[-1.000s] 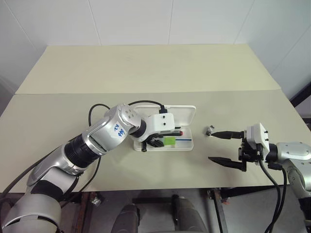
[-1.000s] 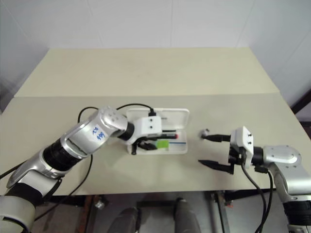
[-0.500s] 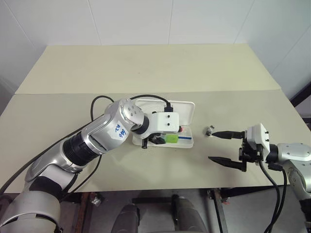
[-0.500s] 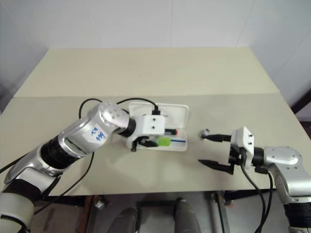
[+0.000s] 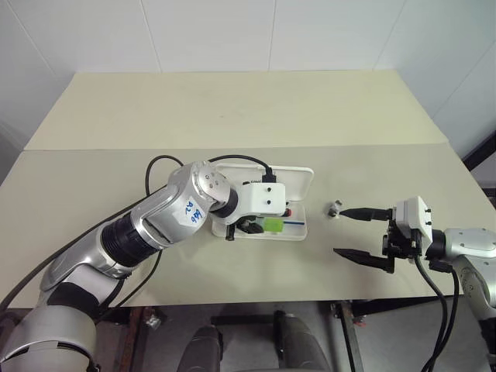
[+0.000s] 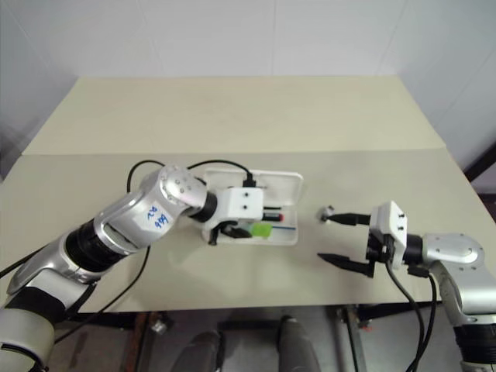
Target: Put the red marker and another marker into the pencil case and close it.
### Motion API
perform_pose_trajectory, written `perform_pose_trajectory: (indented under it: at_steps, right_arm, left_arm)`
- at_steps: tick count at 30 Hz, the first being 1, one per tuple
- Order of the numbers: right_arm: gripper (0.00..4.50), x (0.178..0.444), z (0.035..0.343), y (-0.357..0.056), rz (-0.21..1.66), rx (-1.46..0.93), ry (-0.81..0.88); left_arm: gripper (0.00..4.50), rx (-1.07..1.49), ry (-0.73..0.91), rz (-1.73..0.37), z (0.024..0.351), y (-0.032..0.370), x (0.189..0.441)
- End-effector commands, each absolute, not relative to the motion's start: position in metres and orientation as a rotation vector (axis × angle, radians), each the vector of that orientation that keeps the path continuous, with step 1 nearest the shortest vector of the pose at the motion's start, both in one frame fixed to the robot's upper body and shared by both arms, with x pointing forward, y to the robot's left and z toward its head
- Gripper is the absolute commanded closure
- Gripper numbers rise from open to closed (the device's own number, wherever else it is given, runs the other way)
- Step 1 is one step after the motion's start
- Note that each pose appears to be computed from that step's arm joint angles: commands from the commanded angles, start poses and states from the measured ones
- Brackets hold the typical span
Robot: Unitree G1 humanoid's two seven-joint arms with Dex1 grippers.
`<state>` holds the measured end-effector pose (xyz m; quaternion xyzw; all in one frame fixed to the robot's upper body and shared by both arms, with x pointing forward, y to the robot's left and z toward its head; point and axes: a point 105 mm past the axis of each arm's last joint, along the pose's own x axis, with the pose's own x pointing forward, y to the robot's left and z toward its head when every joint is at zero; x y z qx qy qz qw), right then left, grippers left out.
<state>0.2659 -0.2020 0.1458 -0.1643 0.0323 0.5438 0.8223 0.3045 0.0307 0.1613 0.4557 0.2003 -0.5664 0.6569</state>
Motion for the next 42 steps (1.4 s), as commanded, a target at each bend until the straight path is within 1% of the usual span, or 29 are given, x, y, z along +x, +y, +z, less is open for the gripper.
perform_pose_trajectory:
  at_steps: [1,12,19,31,36,42]
  right_arm:
    - [0.0,0.263,0.158,-0.203,1.149,-0.372,0.028]
    - [0.0,0.26,0.157,-0.203,1.134,-0.368,0.036]
    - [0.0,0.258,0.156,-0.203,1.13,-0.365,0.042]
    - [0.0,0.258,0.156,-0.203,1.125,-0.364,0.05]
    - [0.0,0.258,0.156,-0.204,1.124,-0.363,0.052]
    - [0.0,0.259,0.156,-0.203,1.126,-0.361,0.051]
  left_arm:
    - [3.31,1.063,0.423,-1.268,0.162,0.028,0.309]
    - [3.31,1.062,0.419,-1.262,0.154,0.022,0.313]
    - [3.31,1.083,0.379,-1.21,0.16,0.018,0.323]
    - [3.31,1.095,0.392,-1.23,0.155,0.019,0.317]
    - [3.31,1.083,0.381,-1.283,0.159,0.016,0.304]
    - [3.31,1.091,0.357,-1.295,0.167,0.02,0.297]
